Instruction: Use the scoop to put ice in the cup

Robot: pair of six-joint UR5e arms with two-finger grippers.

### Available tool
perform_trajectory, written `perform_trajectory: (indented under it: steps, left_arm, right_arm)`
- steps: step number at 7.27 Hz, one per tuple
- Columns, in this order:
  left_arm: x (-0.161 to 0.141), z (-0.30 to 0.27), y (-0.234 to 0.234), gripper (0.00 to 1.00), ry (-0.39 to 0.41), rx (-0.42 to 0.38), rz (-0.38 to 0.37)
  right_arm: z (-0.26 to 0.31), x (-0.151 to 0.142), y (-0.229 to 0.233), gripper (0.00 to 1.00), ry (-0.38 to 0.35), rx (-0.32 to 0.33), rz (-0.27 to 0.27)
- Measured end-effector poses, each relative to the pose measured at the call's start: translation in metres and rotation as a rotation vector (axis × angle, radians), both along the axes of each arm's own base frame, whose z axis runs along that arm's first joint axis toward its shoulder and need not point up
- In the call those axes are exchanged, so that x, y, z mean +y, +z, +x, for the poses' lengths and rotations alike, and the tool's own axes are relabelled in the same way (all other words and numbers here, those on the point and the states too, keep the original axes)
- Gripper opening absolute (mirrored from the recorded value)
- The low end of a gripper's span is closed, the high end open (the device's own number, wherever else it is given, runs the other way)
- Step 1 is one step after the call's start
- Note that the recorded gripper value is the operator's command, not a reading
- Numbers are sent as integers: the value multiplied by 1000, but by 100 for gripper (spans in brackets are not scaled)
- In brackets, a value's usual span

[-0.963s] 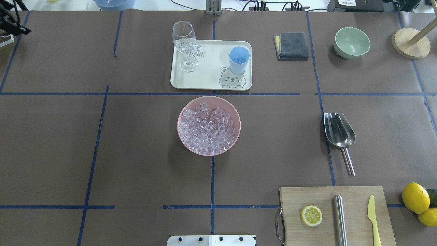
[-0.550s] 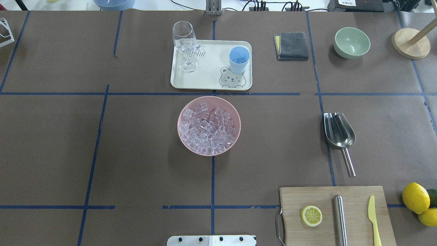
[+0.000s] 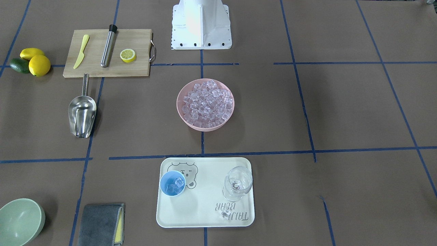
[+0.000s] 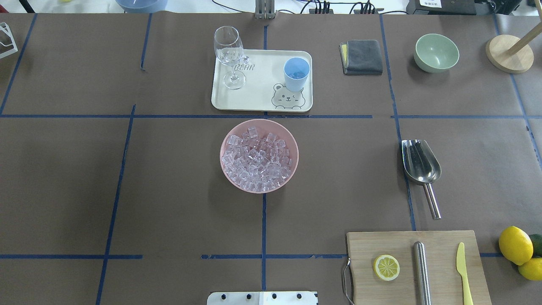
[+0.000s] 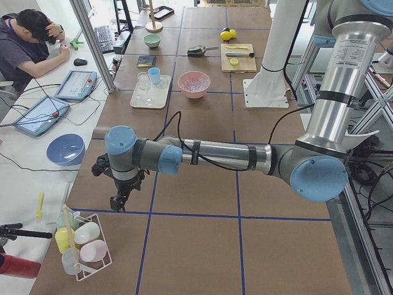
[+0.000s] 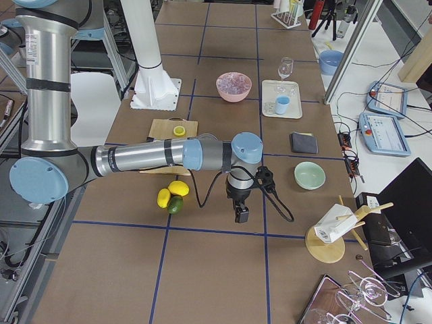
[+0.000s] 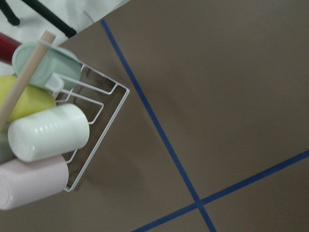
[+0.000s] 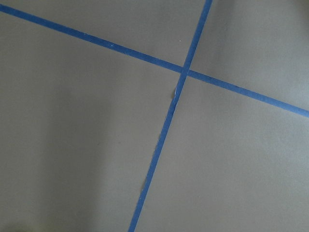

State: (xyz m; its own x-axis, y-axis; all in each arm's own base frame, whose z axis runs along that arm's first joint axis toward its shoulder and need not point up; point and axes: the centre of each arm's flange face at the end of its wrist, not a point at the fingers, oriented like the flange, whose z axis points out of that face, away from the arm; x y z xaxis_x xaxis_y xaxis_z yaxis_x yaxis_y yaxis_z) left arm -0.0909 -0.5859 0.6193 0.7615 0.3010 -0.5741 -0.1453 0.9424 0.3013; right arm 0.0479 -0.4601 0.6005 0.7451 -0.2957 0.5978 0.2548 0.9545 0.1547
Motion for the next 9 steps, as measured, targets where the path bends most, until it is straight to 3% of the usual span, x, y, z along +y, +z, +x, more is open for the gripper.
perform_trajectory:
  steps: [3, 9]
  left_arm:
    - [53, -11, 10, 100, -183, 121, -159]
    - [83, -7, -22, 100, -216, 139, -121]
  right_arm:
    - [2, 2, 1, 100, 5, 0, -5]
    - [14, 4, 2, 100, 83, 1, -41]
